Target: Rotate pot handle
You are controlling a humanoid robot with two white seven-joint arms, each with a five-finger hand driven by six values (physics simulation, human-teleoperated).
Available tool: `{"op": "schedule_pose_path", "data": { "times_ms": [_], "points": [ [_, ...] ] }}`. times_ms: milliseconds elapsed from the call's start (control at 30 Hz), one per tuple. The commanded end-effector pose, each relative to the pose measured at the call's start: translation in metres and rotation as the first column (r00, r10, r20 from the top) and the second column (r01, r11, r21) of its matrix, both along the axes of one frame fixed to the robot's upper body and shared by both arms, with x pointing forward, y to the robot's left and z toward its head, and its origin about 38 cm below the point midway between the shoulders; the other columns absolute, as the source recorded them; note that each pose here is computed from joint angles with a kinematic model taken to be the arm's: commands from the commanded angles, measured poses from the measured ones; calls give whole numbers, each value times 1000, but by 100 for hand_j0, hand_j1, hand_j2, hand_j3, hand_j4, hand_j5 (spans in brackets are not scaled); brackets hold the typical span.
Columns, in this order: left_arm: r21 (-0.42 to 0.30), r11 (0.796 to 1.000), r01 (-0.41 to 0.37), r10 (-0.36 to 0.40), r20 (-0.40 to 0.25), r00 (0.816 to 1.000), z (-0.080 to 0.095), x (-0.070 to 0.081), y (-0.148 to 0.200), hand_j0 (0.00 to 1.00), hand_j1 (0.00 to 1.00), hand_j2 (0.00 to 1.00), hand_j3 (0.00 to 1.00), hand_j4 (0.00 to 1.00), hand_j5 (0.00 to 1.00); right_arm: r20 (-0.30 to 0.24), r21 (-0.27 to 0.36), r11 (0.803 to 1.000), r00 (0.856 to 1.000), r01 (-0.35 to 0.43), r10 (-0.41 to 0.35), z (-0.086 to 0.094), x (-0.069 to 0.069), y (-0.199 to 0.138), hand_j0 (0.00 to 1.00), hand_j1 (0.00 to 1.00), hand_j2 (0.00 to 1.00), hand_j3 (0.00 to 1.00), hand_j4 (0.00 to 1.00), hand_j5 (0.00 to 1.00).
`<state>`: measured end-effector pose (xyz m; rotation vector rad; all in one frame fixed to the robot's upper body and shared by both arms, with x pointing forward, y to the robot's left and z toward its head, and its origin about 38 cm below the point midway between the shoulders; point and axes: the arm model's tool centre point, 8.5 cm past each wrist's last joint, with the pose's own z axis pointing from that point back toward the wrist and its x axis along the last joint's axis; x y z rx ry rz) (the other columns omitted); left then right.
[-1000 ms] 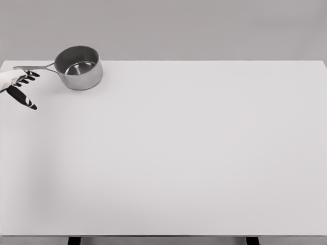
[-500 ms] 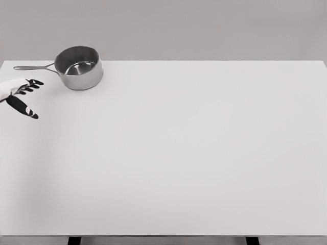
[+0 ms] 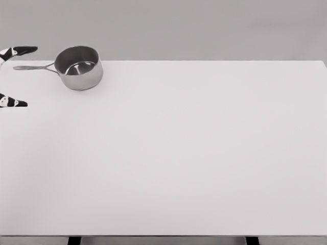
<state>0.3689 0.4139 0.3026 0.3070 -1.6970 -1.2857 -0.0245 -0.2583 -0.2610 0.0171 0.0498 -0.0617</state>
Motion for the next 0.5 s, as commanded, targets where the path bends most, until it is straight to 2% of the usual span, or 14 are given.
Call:
{"op": "schedule_pose_path", "data": {
  "times_ms": [0, 33, 67, 100, 133, 167, 200, 233, 267, 300, 333, 467],
  "points": [
    [-14, 984, 176, -166, 267, 949, 42, -24, -13, 100, 100, 100, 100, 100, 100, 0, 0, 1000, 1000, 0, 0, 0, 0, 0, 100, 100, 100, 100, 100, 100],
    [-46, 970, 239, -211, 336, 918, 33, -29, -25, 100, 100, 100, 100, 100, 100, -1, 1, 1000, 1000, 0, 0, 0, 0, 0, 100, 100, 100, 100, 100, 100],
    [-73, 966, 246, -208, 339, 917, 27, -28, -29, 100, 100, 100, 100, 100, 100, 0, 0, 1000, 1000, 0, 0, 0, 0, 0, 100, 100, 100, 100, 100, 100],
    [-85, 964, 252, -211, 332, 919, 21, -28, -32, 100, 100, 100, 100, 100, 100, 0, 0, 1000, 1000, 0, 0, 0, 0, 0, 100, 100, 100, 100, 100, 100],
    [-108, 959, 261, -218, 304, 927, 6, -28, -39, 100, 100, 100, 100, 100, 100, 0, 0, 1000, 1000, 0, 0, 0, 0, 0, 100, 100, 100, 100, 100, 100],
    [-113, 954, 277, -235, 289, 928, -2, -31, -46, 100, 100, 100, 100, 100, 100, -1, 1, 1000, 1000, 0, 0, 0, 0, 0, 100, 100, 100, 100, 100, 100],
    [-164, 942, 293, -238, 291, 927, -15, -34, -57, 100, 100, 100, 100, 100, 100, -1, 1, 1000, 1000, 0, 0, 0, 0, 0, 100, 100, 100, 100, 100, 100],
    [-187, 940, 284, -223, 291, 930, -30, -31, -68, 100, 100, 100, 100, 100, 100, -1, 1, 1000, 1000, 0, 0, 0, 0, 0, 100, 100, 100, 100, 100, 100],
    [-173, 948, 268, -211, 290, 934, -38, -30, -74, 100, 100, 100, 100, 100, 100, 0, 0, 1000, 1000, 0, 0, 0, 0, 0, 100, 100, 100, 100, 100, 100],
    [-191, 946, 261, -201, 283, 938, -49, -31, -81, 100, 100, 100, 100, 100, 100, -1, 1, 1000, 1000, 0, 0, 0, 0, 0, 100, 100, 100, 100, 100, 100],
    [-208, 944, 257, -197, 271, 942, -56, -32, -83, 100, 100, 100, 100, 100, 100, 0, 0, 1000, 1000, 0, 0, 0, 0, 0, 100, 100, 100, 100, 100, 100],
    [-215, 945, 248, -192, 250, 949, -63, -34, -82, 100, 100, 100, 100, 100, 100, 0, 0, 1000, 1000, 0, 0, 0, 0, 0, 100, 100, 100, 100, 100, 100]
  ]
}}
